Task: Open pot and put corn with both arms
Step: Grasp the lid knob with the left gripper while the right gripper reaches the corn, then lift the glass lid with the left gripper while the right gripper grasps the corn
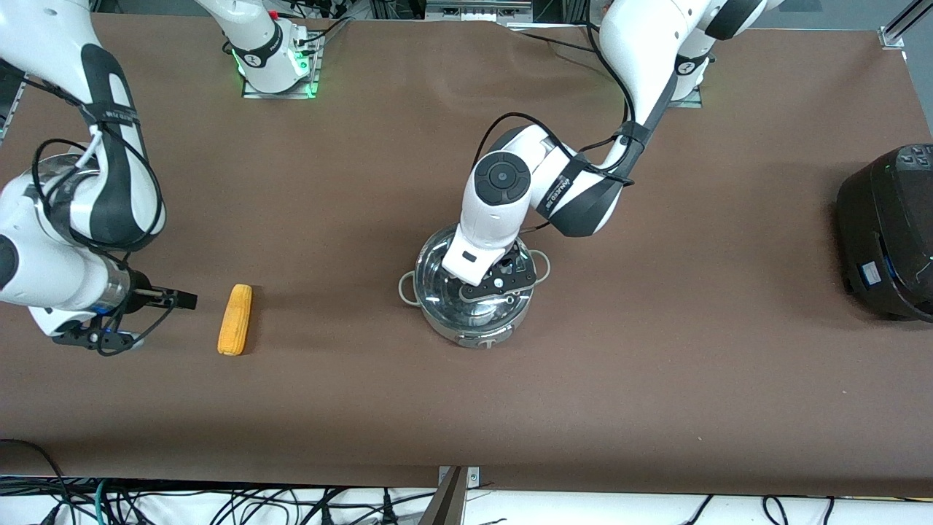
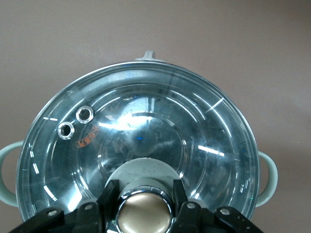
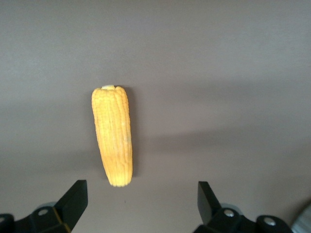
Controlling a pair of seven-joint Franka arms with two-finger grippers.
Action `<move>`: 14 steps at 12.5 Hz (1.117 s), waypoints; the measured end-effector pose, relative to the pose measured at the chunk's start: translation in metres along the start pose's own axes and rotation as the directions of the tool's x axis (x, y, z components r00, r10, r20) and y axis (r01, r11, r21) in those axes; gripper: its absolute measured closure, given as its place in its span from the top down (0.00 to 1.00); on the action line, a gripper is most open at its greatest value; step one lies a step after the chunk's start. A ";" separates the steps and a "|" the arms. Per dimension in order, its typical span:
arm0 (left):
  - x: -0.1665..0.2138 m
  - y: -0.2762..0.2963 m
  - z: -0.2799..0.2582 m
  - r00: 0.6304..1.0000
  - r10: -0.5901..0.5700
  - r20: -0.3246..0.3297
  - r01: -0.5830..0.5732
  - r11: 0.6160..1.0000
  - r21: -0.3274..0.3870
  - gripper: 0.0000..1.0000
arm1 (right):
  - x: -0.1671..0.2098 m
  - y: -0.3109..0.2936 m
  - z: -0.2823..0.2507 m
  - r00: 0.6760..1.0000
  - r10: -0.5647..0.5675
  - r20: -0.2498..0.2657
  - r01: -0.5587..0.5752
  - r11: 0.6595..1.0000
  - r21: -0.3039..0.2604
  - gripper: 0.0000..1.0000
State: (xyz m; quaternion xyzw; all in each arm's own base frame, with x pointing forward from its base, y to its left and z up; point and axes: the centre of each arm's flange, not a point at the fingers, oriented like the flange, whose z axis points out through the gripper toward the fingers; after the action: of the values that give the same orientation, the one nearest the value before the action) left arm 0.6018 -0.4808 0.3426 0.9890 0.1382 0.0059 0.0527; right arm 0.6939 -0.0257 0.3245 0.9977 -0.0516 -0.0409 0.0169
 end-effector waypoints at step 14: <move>0.076 -0.115 -0.149 0.997 0.045 0.060 -0.051 0.993 0.105 0.50 | 0.018 -0.021 0.099 1.000 0.002 -0.017 -0.001 0.999 0.041 1.00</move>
State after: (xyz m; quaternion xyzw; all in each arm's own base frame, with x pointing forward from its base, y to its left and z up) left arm 0.6395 -0.3345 0.4783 0.9932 0.1128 -0.0287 0.0035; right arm 0.7056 -0.0101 0.2235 0.9981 -0.0529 -0.0315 -0.0032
